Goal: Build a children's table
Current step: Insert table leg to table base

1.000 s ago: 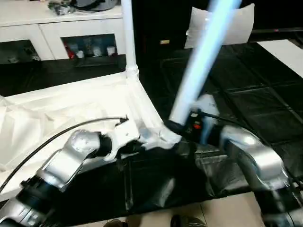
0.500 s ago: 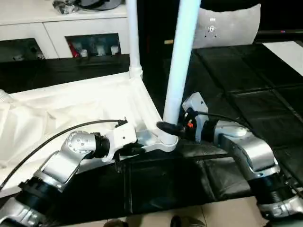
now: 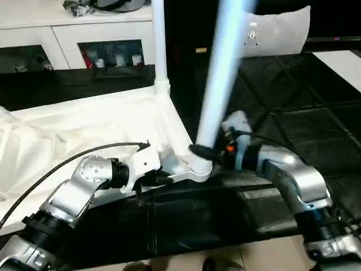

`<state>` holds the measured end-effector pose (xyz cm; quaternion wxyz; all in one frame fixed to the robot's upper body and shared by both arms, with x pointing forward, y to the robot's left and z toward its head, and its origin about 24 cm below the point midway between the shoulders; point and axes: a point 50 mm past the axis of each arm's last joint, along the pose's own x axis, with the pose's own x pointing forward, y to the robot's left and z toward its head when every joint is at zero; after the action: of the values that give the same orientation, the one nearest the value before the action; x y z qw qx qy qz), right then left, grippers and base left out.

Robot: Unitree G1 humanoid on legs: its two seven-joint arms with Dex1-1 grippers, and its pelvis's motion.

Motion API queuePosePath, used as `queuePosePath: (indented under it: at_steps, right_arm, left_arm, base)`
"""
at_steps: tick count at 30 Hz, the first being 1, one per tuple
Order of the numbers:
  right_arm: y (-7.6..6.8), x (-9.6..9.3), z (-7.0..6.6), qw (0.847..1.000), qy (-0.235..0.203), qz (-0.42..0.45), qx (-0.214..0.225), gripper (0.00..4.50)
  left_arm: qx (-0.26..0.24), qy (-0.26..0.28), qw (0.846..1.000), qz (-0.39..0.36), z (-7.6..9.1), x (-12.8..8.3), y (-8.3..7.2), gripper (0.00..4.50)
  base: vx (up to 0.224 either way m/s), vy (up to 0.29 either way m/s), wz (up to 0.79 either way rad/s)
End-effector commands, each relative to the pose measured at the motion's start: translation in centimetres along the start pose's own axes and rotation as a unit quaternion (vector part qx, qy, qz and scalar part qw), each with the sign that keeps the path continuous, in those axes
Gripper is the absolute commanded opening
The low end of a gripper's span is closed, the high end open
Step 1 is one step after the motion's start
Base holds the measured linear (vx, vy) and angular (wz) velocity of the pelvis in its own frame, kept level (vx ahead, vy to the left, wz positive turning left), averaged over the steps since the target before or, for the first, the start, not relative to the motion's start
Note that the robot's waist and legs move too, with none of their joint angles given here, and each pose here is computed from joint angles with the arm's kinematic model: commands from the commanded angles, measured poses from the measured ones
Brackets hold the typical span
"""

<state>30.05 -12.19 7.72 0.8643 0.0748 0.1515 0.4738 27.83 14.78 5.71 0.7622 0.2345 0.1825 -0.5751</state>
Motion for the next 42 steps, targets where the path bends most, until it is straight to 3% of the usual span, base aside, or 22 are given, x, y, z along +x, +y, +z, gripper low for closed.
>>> queuePosePath:
  at_steps: [1,4,7,10,11,16,20,26,29,35,42]
  right_arm:
    - [-0.4,-0.6,-2.6,0.998,0.033,-0.014,0.055,1.89]
    - [-0.4,-1.3,-4.2,0.997,0.028,-0.022,0.075,1.89]
    - [0.0,-1.8,-5.6,0.997,0.037,-0.029,0.061,1.89]
    - [0.3,-2.2,-6.8,0.997,0.076,-0.030,-0.001,1.89]
    - [0.4,-2.3,-7.0,0.994,0.102,-0.026,-0.044,1.89]
    - [0.4,-1.8,-6.2,0.988,0.125,-0.007,-0.091,1.89]
    - [0.2,-0.7,-5.1,0.986,0.139,0.032,-0.091,1.89]
    - [0.4,-0.4,-6.0,0.971,0.196,0.094,-0.098,1.89]
    - [0.8,-0.4,-6.7,0.965,0.217,0.119,-0.090,1.89]
    - [1.3,0.3,-6.7,0.968,0.202,0.124,-0.081,1.89]
    - [1.1,1.1,-6.5,0.976,0.182,0.093,-0.082,1.89]
  left_arm:
    - [0.010,0.022,1.000,-0.002,-0.3,-0.4,0.3,0.00]
    - [0.003,0.024,1.000,0.008,-0.4,-0.5,0.5,0.00]
    - [0.004,0.023,1.000,0.015,-0.3,-0.6,0.7,0.00]
    - [0.006,0.022,1.000,0.017,-0.2,-0.6,0.9,0.00]
    - [0.014,0.026,1.000,0.011,-0.1,-0.6,0.8,0.00]
    - [0.031,0.035,0.999,-0.003,-0.1,-0.7,0.8,0.00]
    - [0.043,0.036,0.998,-0.022,0.2,-0.7,0.7,0.00]
    - [0.055,0.037,0.997,-0.026,0.6,-0.9,1.3,0.00]
    - [0.062,0.039,0.997,0.000,0.9,-1.0,2.8,0.00]
    - [0.059,0.049,0.995,0.062,1.2,-1.8,5.3,0.00]
    - [0.024,0.039,0.998,0.045,0.5,-2.6,4.4,0.00]
  base:
    - [0.000,0.000,0.00]
    - [0.000,0.000,0.00]
    - [0.000,0.000,0.00]
    - [0.000,0.000,0.00]
    - [0.000,0.000,0.00]
    - [0.000,0.000,0.00]
    - [0.000,0.000,0.00]
    - [0.000,0.000,0.00]
    - [0.000,0.000,0.00]
    - [0.000,0.000,0.00]
    - [0.000,0.000,0.00]
